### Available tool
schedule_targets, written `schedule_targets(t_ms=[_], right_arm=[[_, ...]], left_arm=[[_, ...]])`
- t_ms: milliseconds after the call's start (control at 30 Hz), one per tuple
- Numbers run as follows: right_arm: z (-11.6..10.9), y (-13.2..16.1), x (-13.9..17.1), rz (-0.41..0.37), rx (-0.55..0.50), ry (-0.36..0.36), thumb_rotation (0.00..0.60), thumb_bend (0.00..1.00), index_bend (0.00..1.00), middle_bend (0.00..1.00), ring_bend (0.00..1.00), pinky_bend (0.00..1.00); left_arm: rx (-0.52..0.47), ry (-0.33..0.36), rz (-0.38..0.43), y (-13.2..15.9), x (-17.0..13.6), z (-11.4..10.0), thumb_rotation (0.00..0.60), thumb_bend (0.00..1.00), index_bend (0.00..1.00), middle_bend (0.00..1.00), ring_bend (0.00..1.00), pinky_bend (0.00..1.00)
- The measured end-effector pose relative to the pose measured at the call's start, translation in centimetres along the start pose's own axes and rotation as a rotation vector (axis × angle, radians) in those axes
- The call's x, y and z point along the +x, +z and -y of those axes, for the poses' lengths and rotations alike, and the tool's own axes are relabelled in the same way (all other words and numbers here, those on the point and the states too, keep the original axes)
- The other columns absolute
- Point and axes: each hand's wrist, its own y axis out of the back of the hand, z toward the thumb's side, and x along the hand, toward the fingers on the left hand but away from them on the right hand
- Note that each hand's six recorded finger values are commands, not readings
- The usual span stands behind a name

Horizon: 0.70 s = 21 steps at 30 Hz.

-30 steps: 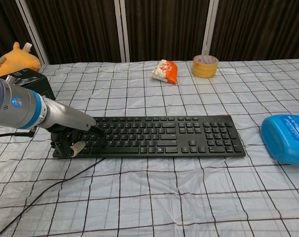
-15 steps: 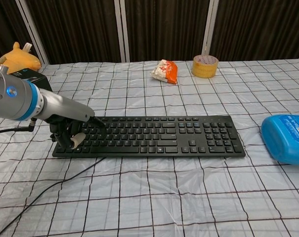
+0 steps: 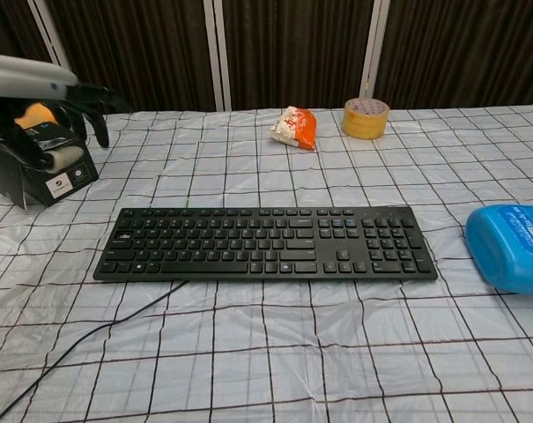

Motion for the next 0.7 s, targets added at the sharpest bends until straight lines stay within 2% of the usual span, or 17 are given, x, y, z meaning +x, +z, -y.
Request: schedule_targets(t_ms=[33, 133, 400, 600, 700], right_arm=[[0.0, 0.0, 0.0, 0.000, 0.001, -0.001, 0.600, 0.05, 0.03, 0.00, 0.00, 0.00], [-0.1, 0.2, 0.1, -0.005, 0.009, -0.005, 0.600, 0.05, 0.03, 0.00, 0.00, 0.00], [-0.2, 0.2, 0.1, -0.013, 0.023, -0.014, 0.600, 0.05, 0.03, 0.00, 0.00, 0.00], [-0.3, 0.6, 0.2, -0.035, 0.030, -0.031, 0.600, 0.05, 0.03, 0.00, 0.00, 0.00], [-0.2, 0.6, 0.2, -0.039, 0.031, -0.034, 0.600, 0.05, 0.03, 0.00, 0.00, 0.00]], left_arm=[[-0.007, 0.031, -0.011, -0.7, -0.8, -0.1, 0.600, 0.19, 0.00, 0.00, 0.00, 0.00], [-0.024, 0.124, -0.057, -3.2, -3.7, 0.2, 0.600, 0.06, 0.00, 0.00, 0.00, 0.00], [0.013, 0.271, -0.211, -9.8, -11.8, 3.7, 0.600, 0.02, 0.00, 0.00, 0.00, 0.00], [0.038, 0.297, -0.278, -13.1, -14.6, 7.2, 0.600, 0.02, 0.00, 0.00, 0.00, 0.00], [0.023, 0.304, -0.284, -13.8, -15.3, 8.3, 0.600, 0.02, 0.00, 0.00, 0.00, 0.00]])
